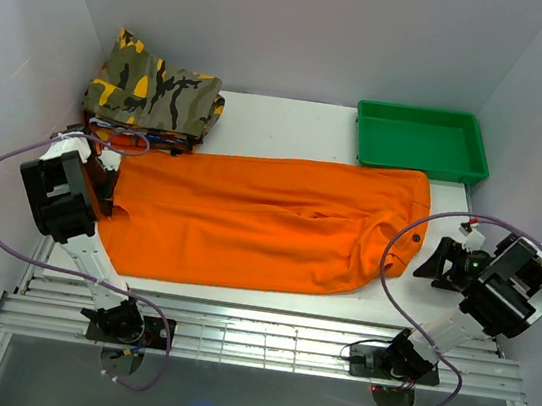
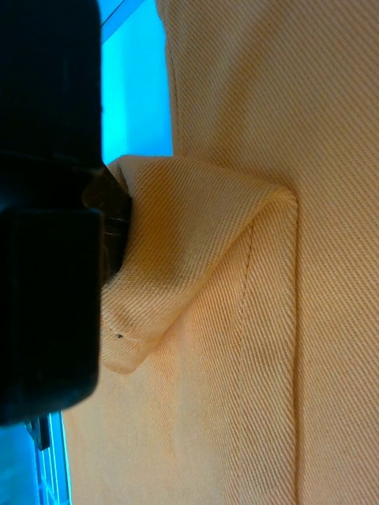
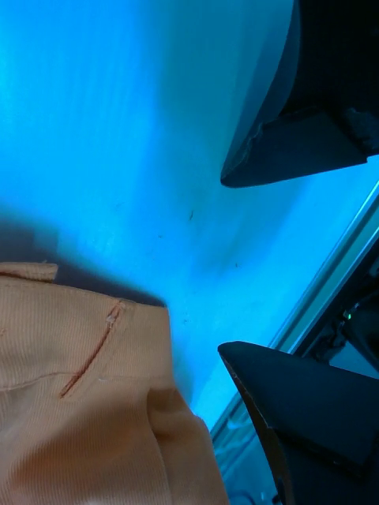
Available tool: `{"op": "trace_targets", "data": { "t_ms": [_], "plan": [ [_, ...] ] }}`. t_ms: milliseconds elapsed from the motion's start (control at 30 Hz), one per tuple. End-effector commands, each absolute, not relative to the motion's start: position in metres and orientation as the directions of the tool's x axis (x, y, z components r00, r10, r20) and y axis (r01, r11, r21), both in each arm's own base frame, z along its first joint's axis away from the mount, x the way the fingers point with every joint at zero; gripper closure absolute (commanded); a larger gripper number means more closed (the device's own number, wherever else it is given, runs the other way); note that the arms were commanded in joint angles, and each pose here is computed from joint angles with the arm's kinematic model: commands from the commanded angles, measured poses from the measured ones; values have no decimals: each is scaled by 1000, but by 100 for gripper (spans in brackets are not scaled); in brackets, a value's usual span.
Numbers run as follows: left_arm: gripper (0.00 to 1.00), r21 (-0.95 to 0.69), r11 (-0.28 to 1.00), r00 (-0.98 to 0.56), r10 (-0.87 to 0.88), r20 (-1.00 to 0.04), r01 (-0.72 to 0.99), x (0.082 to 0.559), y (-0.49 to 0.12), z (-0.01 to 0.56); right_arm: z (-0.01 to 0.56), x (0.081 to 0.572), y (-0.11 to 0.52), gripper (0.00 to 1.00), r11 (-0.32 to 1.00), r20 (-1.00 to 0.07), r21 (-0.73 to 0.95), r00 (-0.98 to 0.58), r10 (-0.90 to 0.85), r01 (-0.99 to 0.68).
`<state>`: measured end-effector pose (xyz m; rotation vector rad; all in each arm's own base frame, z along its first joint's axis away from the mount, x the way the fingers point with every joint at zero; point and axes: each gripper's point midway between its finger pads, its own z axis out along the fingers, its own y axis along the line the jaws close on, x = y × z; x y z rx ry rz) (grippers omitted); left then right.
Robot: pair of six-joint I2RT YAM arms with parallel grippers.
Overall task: Fold and stack the trousers
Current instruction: Flatten the trousers out
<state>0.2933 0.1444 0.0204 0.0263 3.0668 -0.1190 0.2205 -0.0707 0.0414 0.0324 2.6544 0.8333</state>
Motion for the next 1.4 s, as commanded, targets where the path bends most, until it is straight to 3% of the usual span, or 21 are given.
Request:
{"op": "trace_targets", "data": {
  "t_ms": [0,333,500,667,767,867,900,933,1167,1367],
  "plan": [
    [100,-98,995,-996,4,-94,13,300,143,12,44,243,-68,17,788,-383,611,-900,208,-78],
    [100,-112,994,-995,0,-104,12,304,141,11,11,246,-46,21,751,-205,660,-962,180,-1],
    [100,-114,993,-994,0,-107,13,305,141,10,9,261,-33,21,733,-199,680,-967,159,-19],
    [100,-105,994,-993,10,-114,22,306,143,13,10,257,-28,28,733,-193,679,-972,132,-36],
    [100,-107,994,-994,7,-110,19,306,143,10,18,252,-37,40,753,-235,654,-966,111,-73],
    [100,-109,994,-994,4,-109,16,307,144,8,35,251,-50,67,771,-282,628,-955,92,-111],
    [100,-111,994,-994,7,-109,19,308,143,7,41,249,-52,85,769,-284,627,-956,80,-122],
    [100,-113,993,-994,3,-109,16,308,143,6,47,250,-56,92,779,-295,613,-953,72,-131],
    [100,-114,993,-994,8,-112,21,308,143,4,111,274,-111,92,850,-409,484,-912,10,-208],
    [100,-115,993,-994,9,-111,22,306,142,2,127,273,-143,92,890,-391,409,-920,-27,-200]
  ]
}}
